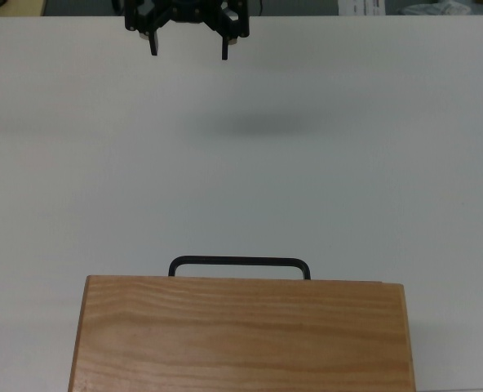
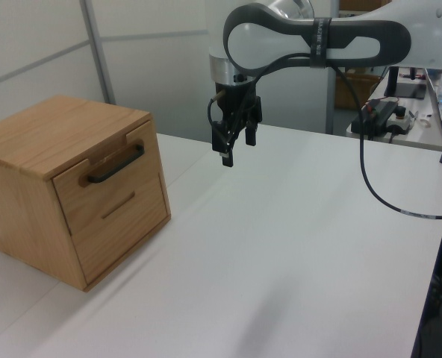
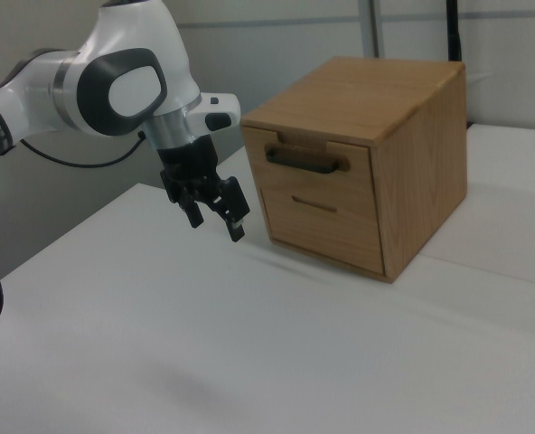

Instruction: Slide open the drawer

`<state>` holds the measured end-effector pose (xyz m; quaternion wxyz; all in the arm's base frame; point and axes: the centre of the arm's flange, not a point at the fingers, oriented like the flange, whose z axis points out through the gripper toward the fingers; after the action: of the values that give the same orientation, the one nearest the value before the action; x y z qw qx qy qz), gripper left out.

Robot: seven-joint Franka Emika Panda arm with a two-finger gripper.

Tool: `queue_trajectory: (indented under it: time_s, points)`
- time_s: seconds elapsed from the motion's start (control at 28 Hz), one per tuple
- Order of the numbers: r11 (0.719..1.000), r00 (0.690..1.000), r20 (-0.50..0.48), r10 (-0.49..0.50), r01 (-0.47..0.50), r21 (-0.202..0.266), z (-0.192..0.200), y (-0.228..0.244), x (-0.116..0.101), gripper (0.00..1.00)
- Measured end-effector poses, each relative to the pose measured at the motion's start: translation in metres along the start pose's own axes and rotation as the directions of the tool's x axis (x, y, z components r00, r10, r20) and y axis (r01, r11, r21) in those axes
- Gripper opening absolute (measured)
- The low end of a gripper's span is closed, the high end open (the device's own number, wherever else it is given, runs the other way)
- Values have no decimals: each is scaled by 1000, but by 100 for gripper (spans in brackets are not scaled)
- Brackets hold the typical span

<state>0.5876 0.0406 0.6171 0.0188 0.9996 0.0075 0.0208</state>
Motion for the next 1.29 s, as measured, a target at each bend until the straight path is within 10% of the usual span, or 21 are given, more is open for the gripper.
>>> queue_trajectory:
  time_s: [0.93, 1.29]
  points:
    - [1000, 1000, 1, 9, -9, 3, 0, 5, 0, 100]
    - [983, 989, 0, 151, -150, 107, -1, 17, 3, 100]
